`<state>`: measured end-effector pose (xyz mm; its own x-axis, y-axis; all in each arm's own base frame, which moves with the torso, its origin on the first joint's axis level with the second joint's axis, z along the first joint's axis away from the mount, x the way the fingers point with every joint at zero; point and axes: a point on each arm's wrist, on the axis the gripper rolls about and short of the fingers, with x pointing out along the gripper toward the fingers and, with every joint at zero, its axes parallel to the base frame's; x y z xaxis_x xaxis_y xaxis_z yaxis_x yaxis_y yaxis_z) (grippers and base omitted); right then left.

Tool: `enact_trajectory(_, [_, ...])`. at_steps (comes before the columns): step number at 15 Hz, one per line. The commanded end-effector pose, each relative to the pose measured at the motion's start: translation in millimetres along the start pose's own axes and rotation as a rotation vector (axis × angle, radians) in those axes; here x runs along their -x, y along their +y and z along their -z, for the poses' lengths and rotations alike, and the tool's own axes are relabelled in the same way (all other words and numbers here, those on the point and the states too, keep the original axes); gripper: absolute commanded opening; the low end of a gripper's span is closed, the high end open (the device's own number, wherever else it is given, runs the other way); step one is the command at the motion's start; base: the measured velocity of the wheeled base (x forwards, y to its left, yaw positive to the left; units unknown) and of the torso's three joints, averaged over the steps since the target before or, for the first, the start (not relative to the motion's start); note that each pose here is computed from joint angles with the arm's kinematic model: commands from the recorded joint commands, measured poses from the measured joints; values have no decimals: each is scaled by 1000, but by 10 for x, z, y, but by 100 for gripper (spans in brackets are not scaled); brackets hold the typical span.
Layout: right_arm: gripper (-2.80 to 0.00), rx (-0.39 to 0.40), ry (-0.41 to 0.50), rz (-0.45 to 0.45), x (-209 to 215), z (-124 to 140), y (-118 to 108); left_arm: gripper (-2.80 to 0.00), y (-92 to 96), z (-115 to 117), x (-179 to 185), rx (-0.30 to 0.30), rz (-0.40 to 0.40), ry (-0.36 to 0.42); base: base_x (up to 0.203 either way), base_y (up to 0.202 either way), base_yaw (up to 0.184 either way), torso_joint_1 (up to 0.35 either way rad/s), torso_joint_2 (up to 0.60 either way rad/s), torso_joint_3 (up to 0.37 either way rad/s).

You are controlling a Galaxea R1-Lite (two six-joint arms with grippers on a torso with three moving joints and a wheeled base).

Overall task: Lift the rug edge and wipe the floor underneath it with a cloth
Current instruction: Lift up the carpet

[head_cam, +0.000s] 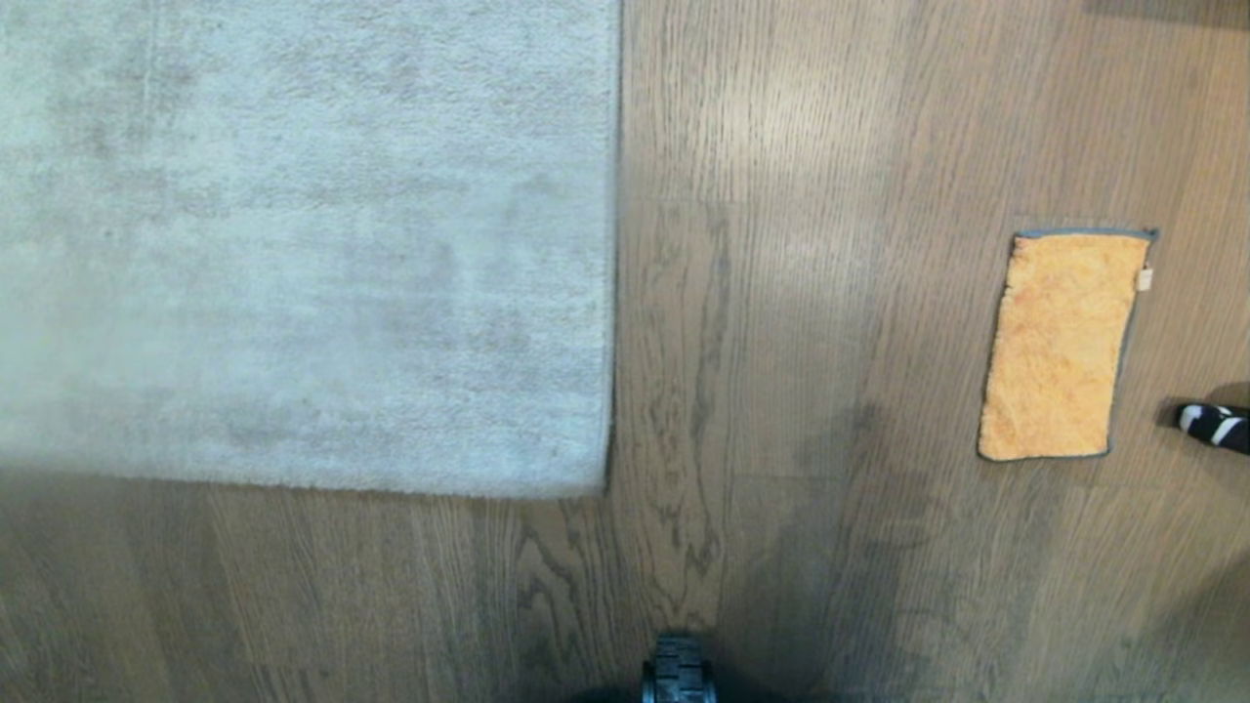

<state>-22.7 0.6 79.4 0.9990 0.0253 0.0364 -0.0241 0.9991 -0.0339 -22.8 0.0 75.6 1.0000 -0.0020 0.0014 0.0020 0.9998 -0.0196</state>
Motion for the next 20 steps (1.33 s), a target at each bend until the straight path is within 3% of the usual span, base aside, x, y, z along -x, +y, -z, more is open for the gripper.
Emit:
enact_trajectory(1, [-280, 1, 0, -1, 0, 0, 0, -280, 0, -1, 0, 0, 0, 0, 0, 0, 0, 0, 0, 0])
enact_trajectory(5, [-280, 1, 0, -1, 0, 0, 0, -280, 0, -1, 0, 0, 0, 0, 1, -50, 0, 2, 2, 1])
enact_trajectory(13, [-280, 1, 0, -1, 0, 0, 0, -280, 0, 1, 0, 2, -1, 1, 0, -184, 2, 2, 5, 3])
enact_trajectory(20, [-280, 1, 0, -1, 0, 0, 0, -280, -1, -39, 19, 6, -2, 6, 0, -11, -1, 1, 1, 0])
